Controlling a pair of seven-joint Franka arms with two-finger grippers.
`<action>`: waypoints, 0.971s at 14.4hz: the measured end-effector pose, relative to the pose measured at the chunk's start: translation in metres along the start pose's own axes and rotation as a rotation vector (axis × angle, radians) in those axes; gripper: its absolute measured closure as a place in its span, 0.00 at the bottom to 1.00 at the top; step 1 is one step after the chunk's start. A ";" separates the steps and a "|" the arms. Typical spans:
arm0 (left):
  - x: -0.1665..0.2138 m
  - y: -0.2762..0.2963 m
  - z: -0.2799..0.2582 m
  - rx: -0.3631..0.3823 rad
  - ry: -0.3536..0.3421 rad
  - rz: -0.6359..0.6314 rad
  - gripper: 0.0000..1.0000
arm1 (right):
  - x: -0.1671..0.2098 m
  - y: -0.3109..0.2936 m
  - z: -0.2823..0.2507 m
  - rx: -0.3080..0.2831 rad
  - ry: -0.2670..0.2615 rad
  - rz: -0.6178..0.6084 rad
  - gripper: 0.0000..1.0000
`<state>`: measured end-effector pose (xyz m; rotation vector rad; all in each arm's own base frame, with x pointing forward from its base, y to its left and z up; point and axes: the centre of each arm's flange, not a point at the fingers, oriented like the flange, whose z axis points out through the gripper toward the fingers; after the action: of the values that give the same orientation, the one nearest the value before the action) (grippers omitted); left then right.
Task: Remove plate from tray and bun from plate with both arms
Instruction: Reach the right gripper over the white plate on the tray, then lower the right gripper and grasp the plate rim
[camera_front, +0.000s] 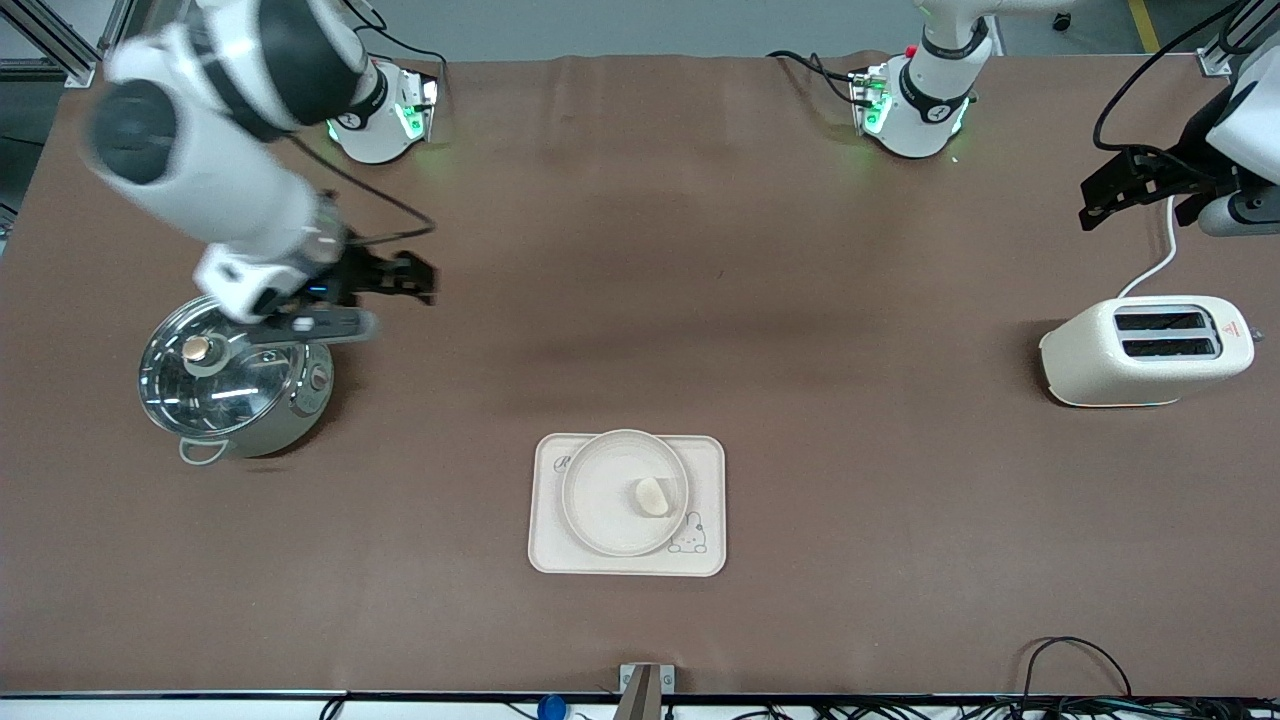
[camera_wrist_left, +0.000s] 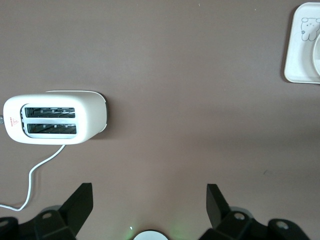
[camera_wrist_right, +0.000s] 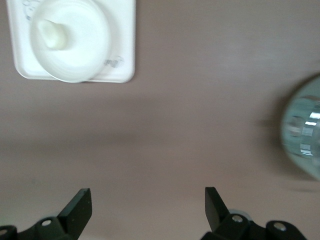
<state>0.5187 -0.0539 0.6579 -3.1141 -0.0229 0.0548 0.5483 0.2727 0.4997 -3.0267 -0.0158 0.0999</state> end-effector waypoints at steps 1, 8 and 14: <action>-0.002 0.000 0.001 0.002 -0.016 0.000 0.00 | 0.000 -0.027 0.021 0.009 0.022 0.029 0.00; -0.005 0.000 0.001 0.004 -0.035 0.001 0.00 | 0.071 -0.047 0.199 0.100 0.105 0.212 0.00; -0.006 0.001 0.000 0.004 -0.033 0.002 0.00 | 0.125 -0.086 0.278 0.126 0.147 0.222 0.17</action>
<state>0.5131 -0.0545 0.6586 -3.1088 -0.0202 0.1068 0.6536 0.3914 0.2253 -2.8908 0.3259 -0.0994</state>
